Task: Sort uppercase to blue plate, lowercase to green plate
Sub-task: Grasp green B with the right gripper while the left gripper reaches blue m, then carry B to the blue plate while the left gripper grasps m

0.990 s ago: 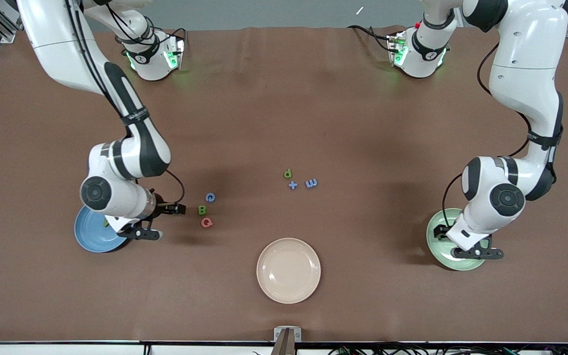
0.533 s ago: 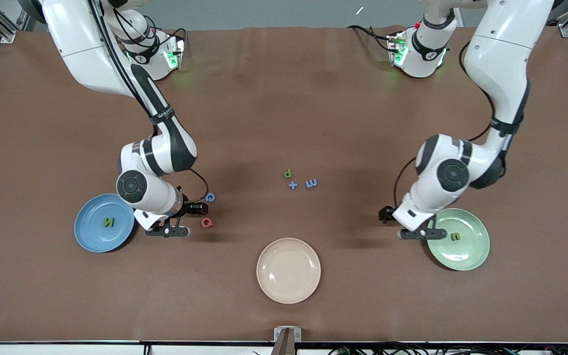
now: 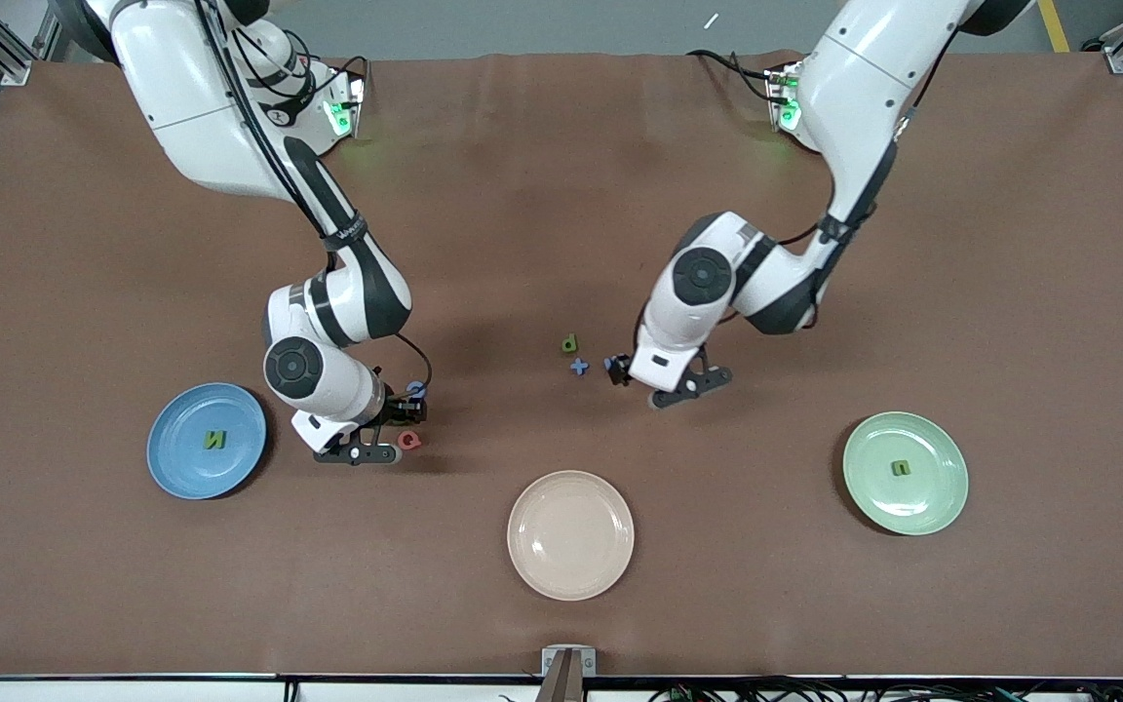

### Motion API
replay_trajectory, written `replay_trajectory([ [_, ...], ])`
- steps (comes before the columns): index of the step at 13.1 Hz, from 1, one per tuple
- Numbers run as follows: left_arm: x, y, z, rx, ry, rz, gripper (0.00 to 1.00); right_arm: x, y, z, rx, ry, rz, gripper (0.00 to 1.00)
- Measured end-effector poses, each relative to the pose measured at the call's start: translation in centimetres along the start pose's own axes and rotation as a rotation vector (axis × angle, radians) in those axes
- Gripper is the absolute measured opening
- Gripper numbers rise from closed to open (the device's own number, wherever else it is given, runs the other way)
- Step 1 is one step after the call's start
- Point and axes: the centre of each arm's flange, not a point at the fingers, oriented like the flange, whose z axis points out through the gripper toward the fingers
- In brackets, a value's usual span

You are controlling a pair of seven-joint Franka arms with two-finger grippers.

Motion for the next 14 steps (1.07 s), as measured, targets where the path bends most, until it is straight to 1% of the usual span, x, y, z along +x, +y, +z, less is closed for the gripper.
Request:
replay_trajectory([
  [1, -1.1, 0.7, 0.4, -0.003, -0.002, -0.012, 1.00, 0.0, 0.0, 0.2, 0.000, 0.001, 0.000, 0.60],
  [2, -1.9, 1.2, 0.8, -0.012, -0.002, -0.021, 1.00, 0.0, 0.1, 0.3, 0.001, 0.005, 0.001, 0.54],
  [3, -2.5, 1.6, 1.4, -0.024, -0.002, -0.030, 1.00, -0.1, 0.1, 0.6, 0.001, 0.010, 0.002, 0.54],
  [4, -2.9, 1.7, 2.1, -0.031, -0.004, -0.037, 1.00, -0.1, 0.2, 0.8, 0.002, 0.014, 0.003, 0.49],
  [5, -3.2, 1.8, 2.9, -0.032, -0.008, -0.040, 1.00, -0.2, 0.2, 1.0, 0.002, 0.017, 0.003, 0.48],
  [7, -3.3, 1.6, 3.9, -0.026, -0.015, -0.042, 1.00, 0.0, 0.5, 0.8, 0.000, 0.020, 0.007, 0.32],
  [8, -3.2, 1.5, 4.2, -0.023, -0.016, -0.044, 1.00, 0.0, 0.5, 0.8, 0.000, 0.020, 0.007, 0.31],
  [9, -3.1, 1.4, 4.3, -0.022, -0.015, -0.046, 1.00, 0.0, 0.5, 0.8, 0.000, 0.021, 0.007, 0.26],
  [12, -2.8, 1.5, 4.0, -0.027, -0.011, -0.048, 0.99, 0.1, 0.7, 0.7, -0.001, 0.024, 0.009, 0.26],
  [14, -2.8, 1.6, 4.0, -0.026, -0.007, -0.044, 0.97, 0.9, 2.6, 0.3, -0.008, 0.026, 0.003, 0.26],
])
